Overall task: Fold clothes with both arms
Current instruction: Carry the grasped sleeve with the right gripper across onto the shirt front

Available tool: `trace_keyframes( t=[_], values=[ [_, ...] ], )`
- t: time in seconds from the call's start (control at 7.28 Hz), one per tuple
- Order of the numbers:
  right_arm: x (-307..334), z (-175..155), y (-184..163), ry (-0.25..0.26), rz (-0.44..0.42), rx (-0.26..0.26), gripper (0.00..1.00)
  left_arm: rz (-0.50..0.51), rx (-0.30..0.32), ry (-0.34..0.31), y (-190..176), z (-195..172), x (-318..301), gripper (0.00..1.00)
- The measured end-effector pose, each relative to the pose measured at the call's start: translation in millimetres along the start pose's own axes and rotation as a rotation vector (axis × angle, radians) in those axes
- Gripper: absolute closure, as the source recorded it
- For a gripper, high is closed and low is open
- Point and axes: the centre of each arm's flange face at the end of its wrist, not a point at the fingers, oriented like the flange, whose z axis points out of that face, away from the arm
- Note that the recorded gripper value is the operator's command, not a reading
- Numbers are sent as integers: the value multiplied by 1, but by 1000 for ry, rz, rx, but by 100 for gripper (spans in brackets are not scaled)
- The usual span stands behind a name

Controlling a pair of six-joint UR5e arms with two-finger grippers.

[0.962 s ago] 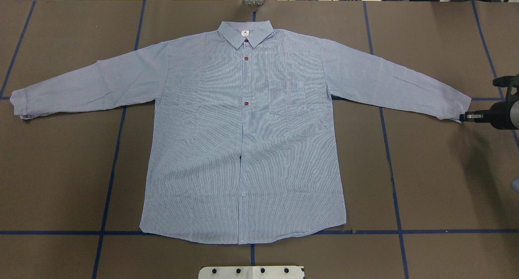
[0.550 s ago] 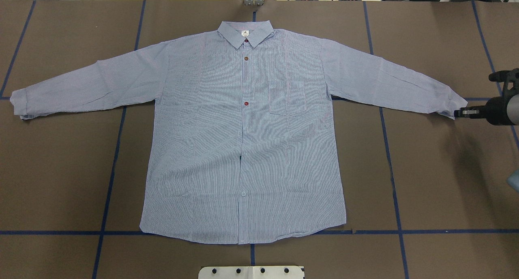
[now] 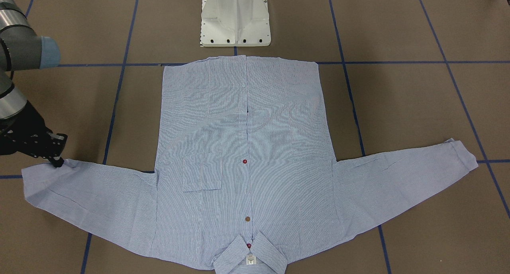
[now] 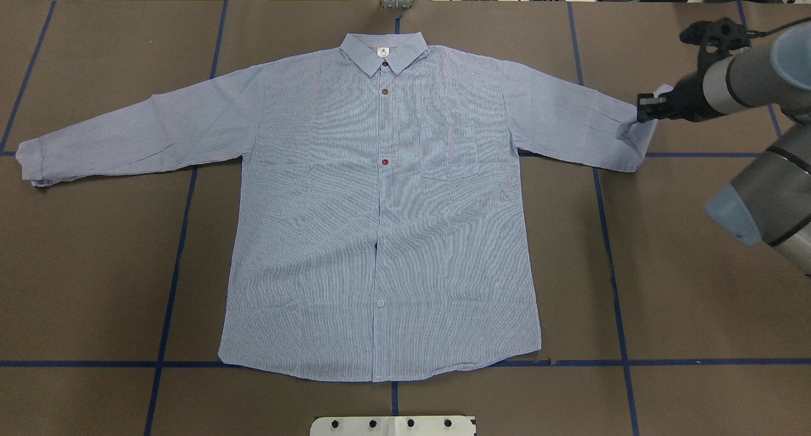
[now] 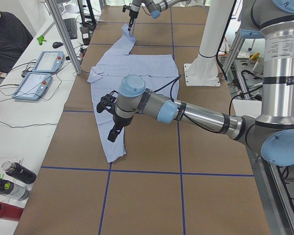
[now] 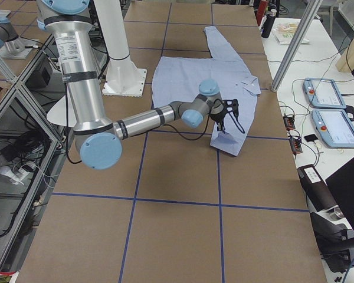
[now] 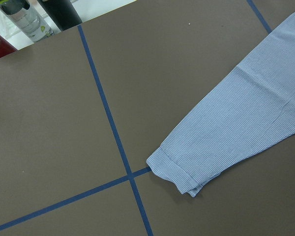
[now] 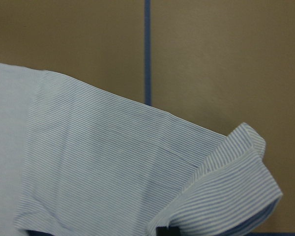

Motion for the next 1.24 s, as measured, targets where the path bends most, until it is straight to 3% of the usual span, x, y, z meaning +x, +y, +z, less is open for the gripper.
trace_keyframes(
  t=[0.27, 0.69, 0.96, 1.24],
  values=[
    [-160, -4, -19, 25, 50, 20, 100, -3, -2, 13, 0, 1, 1, 0],
    [-367, 14, -14, 41, 54, 128, 100, -7, -6, 16, 1, 3, -1, 0],
    [-460, 20, 12, 52, 22, 169, 100, -10, -8, 16, 2, 4, -2, 0],
    [-510, 31, 52, 62, -22, 177, 96, -11, -10, 16, 2, 4, -2, 0]
  ],
)
